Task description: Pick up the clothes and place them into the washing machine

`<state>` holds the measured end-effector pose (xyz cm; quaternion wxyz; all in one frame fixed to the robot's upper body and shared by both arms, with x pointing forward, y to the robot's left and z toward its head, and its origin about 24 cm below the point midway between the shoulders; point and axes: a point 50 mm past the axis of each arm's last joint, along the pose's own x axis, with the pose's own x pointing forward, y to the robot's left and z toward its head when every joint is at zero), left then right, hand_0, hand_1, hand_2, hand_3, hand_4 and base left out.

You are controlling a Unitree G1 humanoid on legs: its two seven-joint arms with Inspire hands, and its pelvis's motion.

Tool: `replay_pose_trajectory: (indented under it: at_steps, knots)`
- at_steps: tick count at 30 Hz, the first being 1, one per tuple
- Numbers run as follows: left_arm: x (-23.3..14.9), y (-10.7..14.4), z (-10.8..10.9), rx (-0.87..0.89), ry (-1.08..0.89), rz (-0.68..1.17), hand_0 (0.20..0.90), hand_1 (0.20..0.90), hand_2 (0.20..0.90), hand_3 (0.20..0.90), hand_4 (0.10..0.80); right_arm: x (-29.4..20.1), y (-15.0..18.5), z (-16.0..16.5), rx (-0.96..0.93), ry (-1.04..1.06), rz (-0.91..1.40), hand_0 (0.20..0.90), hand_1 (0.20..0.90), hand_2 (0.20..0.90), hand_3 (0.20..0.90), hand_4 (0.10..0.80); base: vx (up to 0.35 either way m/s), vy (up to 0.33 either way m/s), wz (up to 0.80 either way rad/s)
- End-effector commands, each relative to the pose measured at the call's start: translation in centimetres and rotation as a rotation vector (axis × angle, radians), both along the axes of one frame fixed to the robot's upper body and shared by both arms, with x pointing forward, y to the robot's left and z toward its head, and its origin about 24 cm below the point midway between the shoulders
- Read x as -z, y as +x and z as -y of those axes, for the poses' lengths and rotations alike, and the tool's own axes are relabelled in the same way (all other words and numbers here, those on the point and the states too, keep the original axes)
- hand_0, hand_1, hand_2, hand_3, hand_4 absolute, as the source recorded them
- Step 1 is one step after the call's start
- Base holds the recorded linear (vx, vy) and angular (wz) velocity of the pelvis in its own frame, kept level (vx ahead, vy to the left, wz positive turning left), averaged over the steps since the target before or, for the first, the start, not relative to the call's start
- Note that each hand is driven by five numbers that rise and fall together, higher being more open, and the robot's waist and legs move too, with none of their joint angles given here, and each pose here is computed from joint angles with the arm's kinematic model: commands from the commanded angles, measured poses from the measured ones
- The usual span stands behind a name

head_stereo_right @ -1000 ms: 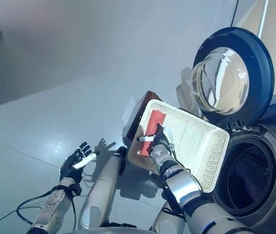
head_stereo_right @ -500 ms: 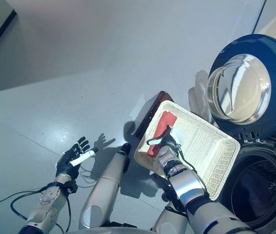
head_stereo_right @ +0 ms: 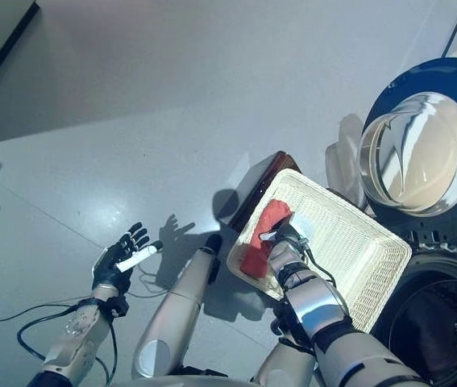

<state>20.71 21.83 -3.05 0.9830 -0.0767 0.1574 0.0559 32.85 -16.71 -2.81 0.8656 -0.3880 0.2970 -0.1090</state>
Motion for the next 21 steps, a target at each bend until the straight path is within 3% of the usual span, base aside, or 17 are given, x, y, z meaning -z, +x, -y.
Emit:
replay_pose_trajectory:
  at_steps: [1,8,14,21]
  knots:
    - [-2.8,0.5,-0.5,0.035,0.061,0.129,0.900,0.900,0.900,0.900,0.800,1.2,-1.1,-0.6,0.045,0.048,-0.037,0.200,0.200,0.200,0.200,0.300,0.000,0.000,0.00]
    - [-2.4,0.2,-1.3,-0.013,0.070,0.118,0.900,0.900,0.900,0.900,0.800,0.8,-0.8,0.6,0.283,0.294,0.110,0.200,0.200,0.200,0.200,0.300,0.001,0.002,-0.02]
    - [-2.1,-0.1,-1.9,-0.063,0.059,0.119,0.900,0.900,0.900,0.900,0.800,-0.1,-0.9,4.1,0.525,0.465,0.307,0.200,0.200,0.200,0.200,0.300,-0.012,0.007,-0.14]
    - [-1.3,-0.5,-2.1,-0.104,0.025,0.099,0.900,0.900,0.900,0.900,0.800,1.7,-4.3,8.7,0.834,0.651,0.451,0.200,0.200,0.200,0.200,0.300,0.024,0.001,-0.12]
